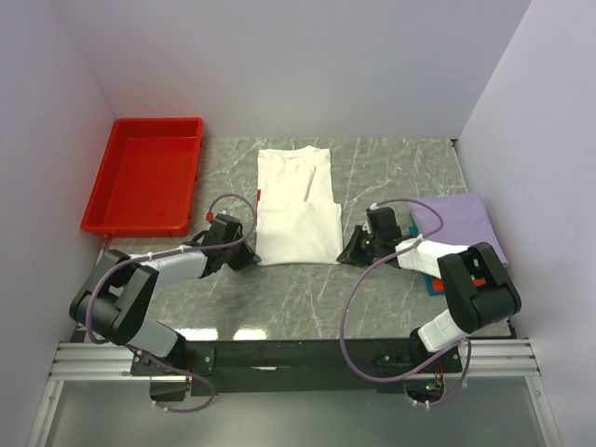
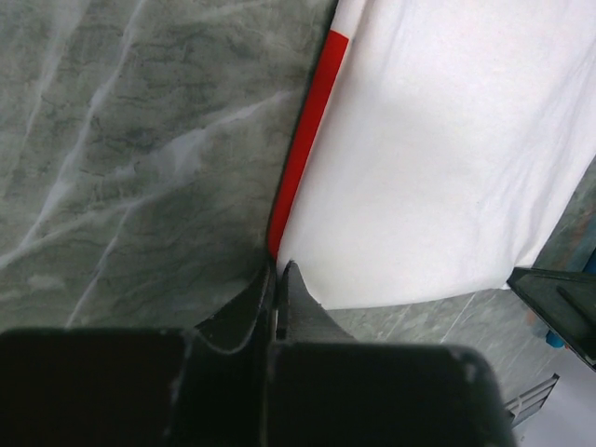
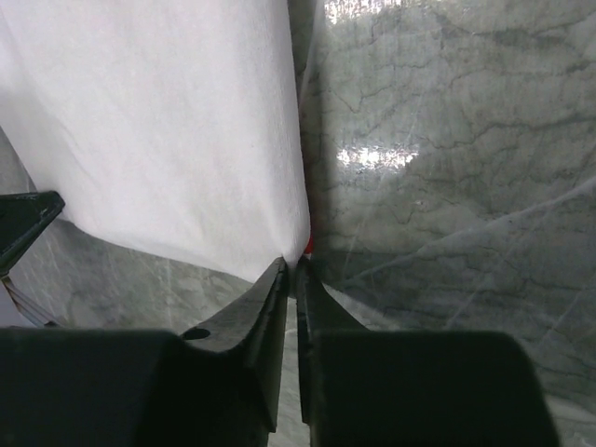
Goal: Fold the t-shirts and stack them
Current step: Fold the tshirt
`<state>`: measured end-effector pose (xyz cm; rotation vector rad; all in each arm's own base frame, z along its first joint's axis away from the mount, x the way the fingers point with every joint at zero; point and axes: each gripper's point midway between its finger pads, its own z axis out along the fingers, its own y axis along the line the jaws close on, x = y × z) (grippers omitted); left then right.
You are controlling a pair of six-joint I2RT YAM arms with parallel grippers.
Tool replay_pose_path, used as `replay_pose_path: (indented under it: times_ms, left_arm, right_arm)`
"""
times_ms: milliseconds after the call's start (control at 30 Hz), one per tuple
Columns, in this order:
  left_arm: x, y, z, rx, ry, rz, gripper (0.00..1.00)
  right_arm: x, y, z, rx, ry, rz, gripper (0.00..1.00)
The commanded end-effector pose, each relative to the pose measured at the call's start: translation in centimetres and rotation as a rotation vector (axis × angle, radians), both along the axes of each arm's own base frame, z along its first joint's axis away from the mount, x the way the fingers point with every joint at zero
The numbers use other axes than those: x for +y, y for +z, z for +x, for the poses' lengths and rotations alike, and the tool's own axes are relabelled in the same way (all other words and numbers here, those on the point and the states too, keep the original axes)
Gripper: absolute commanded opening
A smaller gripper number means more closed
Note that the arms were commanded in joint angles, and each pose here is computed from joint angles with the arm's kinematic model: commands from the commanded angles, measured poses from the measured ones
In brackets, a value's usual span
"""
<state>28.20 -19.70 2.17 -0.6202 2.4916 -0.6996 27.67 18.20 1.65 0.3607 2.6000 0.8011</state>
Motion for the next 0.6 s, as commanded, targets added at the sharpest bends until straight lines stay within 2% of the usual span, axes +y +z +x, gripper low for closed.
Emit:
replay_pose_path:
  times_ms: [0, 233, 367, 400, 567]
  left_arm:
    - [0.3, -0.5, -1.3, 0.043, -0.019, 0.019, 0.01]
    - [0.7, 0.8, -4.0, 0.031, -0.031, 0.006, 0.01]
    - [1.2, 1.8, -6.4, 0.01, -0.025, -0.013, 0.01]
    - [1.1, 1.8, -7.0, 0.006, -0.032, -0.01, 0.01]
    - [0.6, 3.7, -10.1, -0.031, -0.035, -0.092, 0.01]
  right_arm:
    - [-0.1, 0.4, -0.3, -0.016, 0.006, 0.014, 0.11]
    - [-0.4, 1.8, -2.3, -0.052, 0.014, 0.044, 0.01]
    - [-1.2, 1.8, -5.2, -0.04, 0.007, 0.058, 0.0]
    - [-1.2, 2.8, -5.5, -0.077, 0.009, 0.075, 0.0]
    - [-1.8, 3.2, -9.1, -0.083, 0.004, 0.104, 0.0]
